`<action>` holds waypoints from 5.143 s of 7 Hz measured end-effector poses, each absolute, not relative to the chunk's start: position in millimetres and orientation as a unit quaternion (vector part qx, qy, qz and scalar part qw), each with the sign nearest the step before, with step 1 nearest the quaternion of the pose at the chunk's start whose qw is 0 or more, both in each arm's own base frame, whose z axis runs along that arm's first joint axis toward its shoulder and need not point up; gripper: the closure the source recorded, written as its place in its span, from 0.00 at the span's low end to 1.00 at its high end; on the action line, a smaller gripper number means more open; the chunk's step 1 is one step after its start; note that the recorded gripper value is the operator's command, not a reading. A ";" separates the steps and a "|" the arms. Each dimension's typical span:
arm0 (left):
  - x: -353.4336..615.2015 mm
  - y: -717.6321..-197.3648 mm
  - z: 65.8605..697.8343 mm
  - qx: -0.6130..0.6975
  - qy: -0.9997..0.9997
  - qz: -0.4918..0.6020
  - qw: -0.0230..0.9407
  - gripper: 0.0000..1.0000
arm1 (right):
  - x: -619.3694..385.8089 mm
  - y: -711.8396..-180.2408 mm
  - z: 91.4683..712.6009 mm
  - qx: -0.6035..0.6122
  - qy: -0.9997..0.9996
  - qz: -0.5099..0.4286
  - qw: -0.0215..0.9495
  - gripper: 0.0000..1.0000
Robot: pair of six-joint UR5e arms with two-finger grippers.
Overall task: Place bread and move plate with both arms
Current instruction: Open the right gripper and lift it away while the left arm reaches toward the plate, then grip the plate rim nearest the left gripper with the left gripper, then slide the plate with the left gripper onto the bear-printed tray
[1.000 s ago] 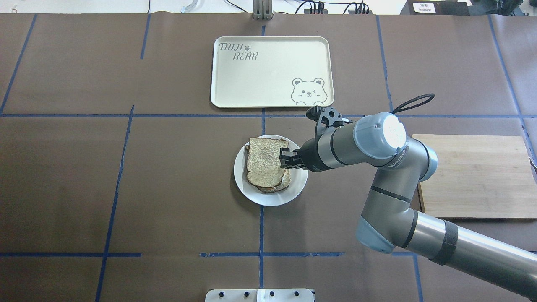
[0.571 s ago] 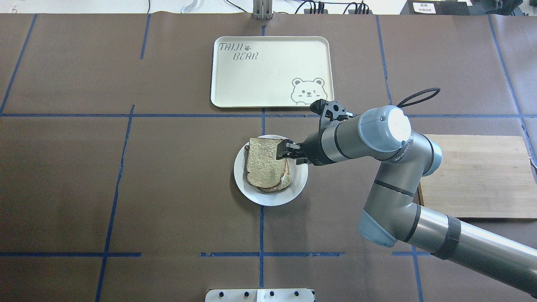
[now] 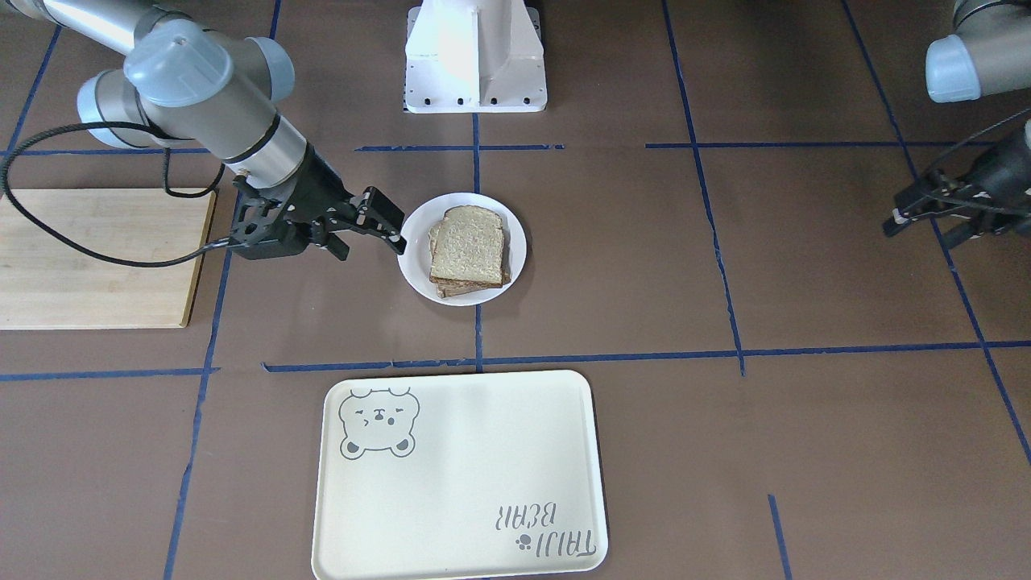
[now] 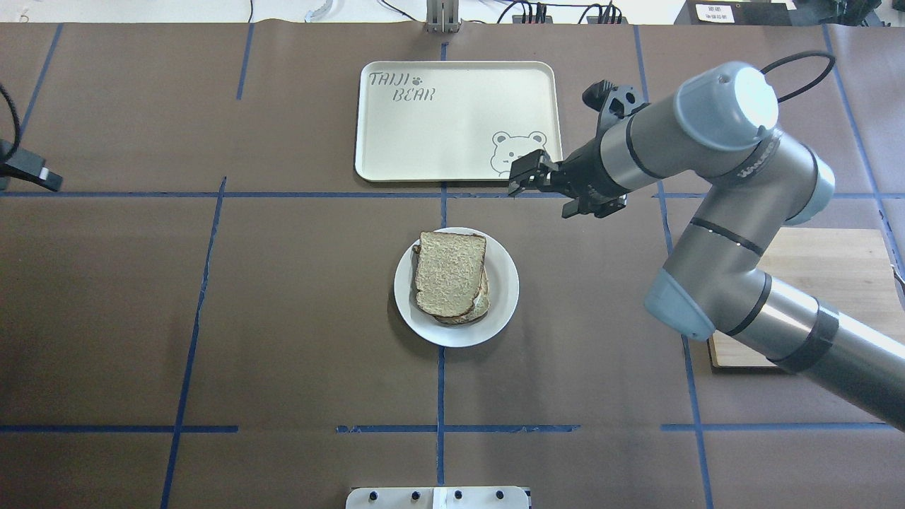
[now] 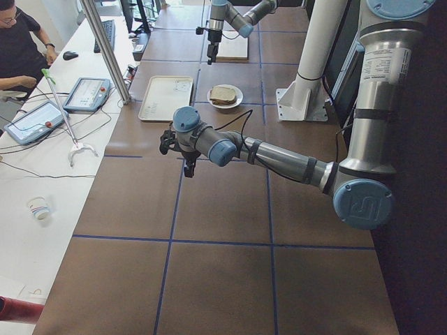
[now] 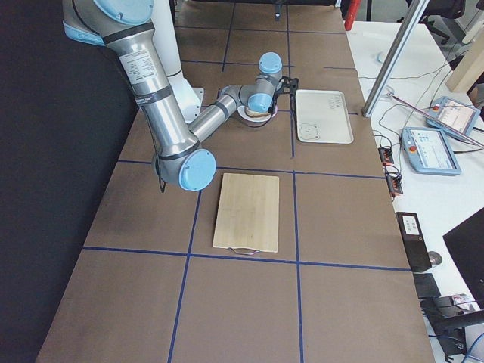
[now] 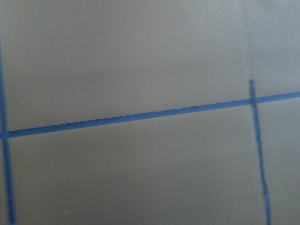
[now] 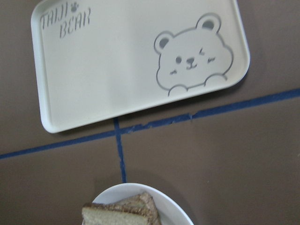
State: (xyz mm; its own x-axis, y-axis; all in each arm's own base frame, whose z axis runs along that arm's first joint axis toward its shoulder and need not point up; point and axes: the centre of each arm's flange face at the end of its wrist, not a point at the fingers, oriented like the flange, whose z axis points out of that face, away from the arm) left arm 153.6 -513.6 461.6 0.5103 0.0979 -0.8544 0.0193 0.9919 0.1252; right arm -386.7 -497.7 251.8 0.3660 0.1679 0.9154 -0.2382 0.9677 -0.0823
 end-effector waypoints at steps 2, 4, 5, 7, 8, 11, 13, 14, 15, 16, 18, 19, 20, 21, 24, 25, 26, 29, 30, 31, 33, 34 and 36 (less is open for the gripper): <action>247.9 -516.5 388.6 0.055 0.526 -0.012 0.849 0.00 | -328.7 -534.3 264.4 0.089 -0.494 0.088 0.860 0.00; 338.0 -496.6 333.9 0.078 0.547 -0.057 0.831 0.00 | -282.6 -548.6 286.7 0.126 -0.393 0.013 0.911 0.00; 371.6 -481.9 323.5 0.091 0.573 -0.086 0.810 0.00 | -265.1 -546.3 293.9 0.132 -0.344 -0.031 0.929 0.00; 430.6 -466.3 317.9 0.086 0.630 -0.135 0.760 0.00 | -234.3 -547.4 308.8 0.126 -0.307 -0.086 0.940 0.00; 454.2 -466.1 310.6 0.069 0.644 -0.152 0.746 0.00 | -224.1 -548.6 313.3 0.115 -0.315 -0.091 0.938 0.00; 499.3 -439.3 307.5 0.031 0.651 -0.146 0.744 0.23 | -199.3 -553.3 314.8 0.091 -0.353 -0.081 0.928 0.00; 516.9 -422.7 304.4 0.019 0.653 -0.133 0.745 0.33 | -193.0 -555.3 314.9 0.089 -0.359 -0.076 0.926 0.00; 524.4 -418.8 301.2 0.016 0.654 -0.129 0.745 0.35 | -191.7 -555.9 315.1 0.089 -0.359 -0.075 0.926 0.00; 530.3 -415.8 300.8 0.013 0.653 -0.126 0.747 0.36 | -190.7 -556.6 315.8 0.088 -0.359 -0.074 0.926 0.00; 534.8 -414.4 301.4 0.011 0.652 -0.125 0.748 0.40 | -189.9 -557.6 317.0 0.087 -0.359 -0.073 0.926 0.00; 541.0 -413.0 299.7 0.009 0.651 -0.122 0.749 0.49 | -190.6 -558.4 318.1 0.081 -0.365 -0.073 0.925 0.00; 544.5 -410.6 299.3 0.008 0.651 -0.120 0.749 0.50 | -190.1 -558.3 317.7 0.079 -0.369 -0.072 0.923 0.00; 549.7 -407.8 299.9 0.006 0.650 -0.117 0.751 0.52 | -188.8 -558.4 317.4 0.077 -0.373 -0.071 0.922 0.00; 555.8 -407.0 300.0 0.004 0.649 -0.115 0.752 0.56 | -187.4 -558.6 317.2 0.075 -0.376 -0.070 0.921 0.00; 562.5 -408.2 298.1 0.002 0.648 -0.114 0.753 0.74 | -186.2 -558.8 316.6 0.074 -0.379 -0.069 0.920 0.00; 562.3 -408.1 297.2 0.002 0.649 -0.114 0.752 0.79 | -186.2 -558.8 316.5 0.074 -0.379 -0.069 0.920 0.00; 561.7 -407.8 295.5 0.002 0.650 -0.114 0.751 0.86 | -186.2 -558.8 316.4 0.074 -0.379 -0.069 0.920 0.00; 557.2 -407.5 287.1 0.004 0.657 -0.114 0.745 0.93 | -185.8 -558.8 317.1 0.074 -0.379 -0.069 0.920 0.00; 554.5 -407.0 280.5 0.005 0.661 -0.112 0.742 0.93 | -185.5 -558.8 317.5 0.074 -0.379 -0.069 0.920 0.00; 551.9 -406.7 273.9 0.007 0.666 -0.111 0.738 0.94 | -184.5 -559.1 317.6 0.074 -0.378 -0.068 0.920 0.00; 543.6 -403.1 256.4 -0.005 0.679 -0.123 0.723 0.97 | -182.7 -559.6 317.3 0.075 -0.379 -0.068 0.920 0.00; 539.4 -400.7 247.3 -0.016 0.687 -0.134 0.714 0.98 | -182.3 -559.0 317.2 0.075 -0.380 -0.068 0.920 0.00; 532.6 -397.8 237.7 -0.033 0.707 -0.150 0.690 0.99 | -182.1 -557.4 317.0 0.075 -0.382 -0.069 0.918 0.00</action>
State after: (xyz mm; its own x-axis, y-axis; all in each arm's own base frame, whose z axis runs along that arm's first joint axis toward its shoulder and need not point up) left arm 532.6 -397.8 237.7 -0.0445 -0.2542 -0.9661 0.1604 0.9527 -0.2580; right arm -182.1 -557.4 317.0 0.6983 -0.1832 0.6919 0.0690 0.9794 0.1897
